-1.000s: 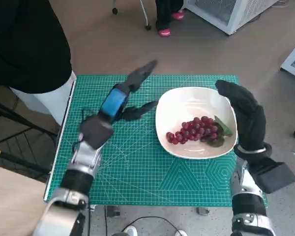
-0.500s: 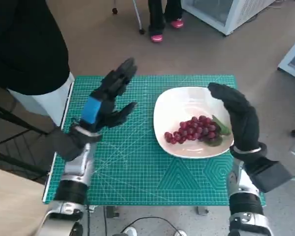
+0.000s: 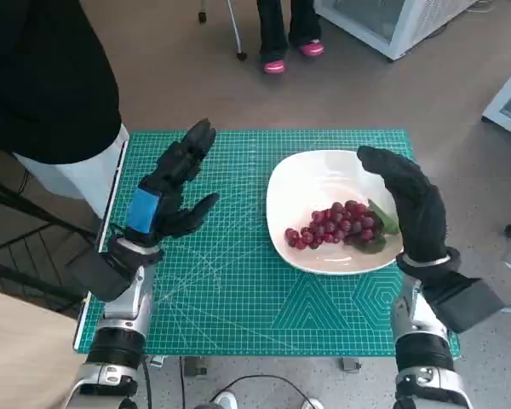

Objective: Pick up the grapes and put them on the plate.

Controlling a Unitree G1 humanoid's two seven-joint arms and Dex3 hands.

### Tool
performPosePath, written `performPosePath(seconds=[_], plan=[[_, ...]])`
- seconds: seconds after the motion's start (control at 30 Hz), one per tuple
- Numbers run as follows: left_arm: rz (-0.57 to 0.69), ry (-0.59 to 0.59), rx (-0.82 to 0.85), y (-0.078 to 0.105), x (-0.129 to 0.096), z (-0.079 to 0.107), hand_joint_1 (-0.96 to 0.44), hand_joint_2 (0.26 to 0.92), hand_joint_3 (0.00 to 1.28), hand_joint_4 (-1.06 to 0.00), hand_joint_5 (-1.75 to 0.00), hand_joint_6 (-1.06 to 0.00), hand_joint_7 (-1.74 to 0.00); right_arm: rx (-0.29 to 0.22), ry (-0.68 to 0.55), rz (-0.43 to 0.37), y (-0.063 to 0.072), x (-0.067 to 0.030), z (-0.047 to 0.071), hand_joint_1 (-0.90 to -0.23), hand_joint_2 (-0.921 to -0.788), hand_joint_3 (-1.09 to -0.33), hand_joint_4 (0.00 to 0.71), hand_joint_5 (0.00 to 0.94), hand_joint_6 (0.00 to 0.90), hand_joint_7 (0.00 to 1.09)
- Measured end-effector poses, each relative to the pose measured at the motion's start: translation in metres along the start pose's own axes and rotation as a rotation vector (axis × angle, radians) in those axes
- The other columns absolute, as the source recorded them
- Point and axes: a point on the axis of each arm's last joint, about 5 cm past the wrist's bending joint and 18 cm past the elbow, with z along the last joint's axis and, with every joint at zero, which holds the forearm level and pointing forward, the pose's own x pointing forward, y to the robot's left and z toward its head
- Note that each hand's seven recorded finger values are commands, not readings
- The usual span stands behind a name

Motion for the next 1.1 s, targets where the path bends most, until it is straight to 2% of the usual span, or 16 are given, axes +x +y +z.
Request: performPosePath(seconds=[0.87,1.1], plan=[[0.008,0.034,0.005,-0.003,-0.014,-0.007,-0.44,0.921,0.35,-0.24,-0.01,-0.32,-0.01,-0.002,0.003,-0.007,0.000,0.0005,-0.001,-0.523,-0.921,-0.533,0.242,0.002,0.247,0.01],[0.012,0.031,0.002,-0.004,-0.015,-0.007,-0.35,0.921,0.33,-0.25,-0.01,-0.33,-0.02,-0.002,0.002,-0.008,0.000,0.0006,-0.001,-0.521,-0.921,-0.532,0.242,0.002,0.248,0.01]])
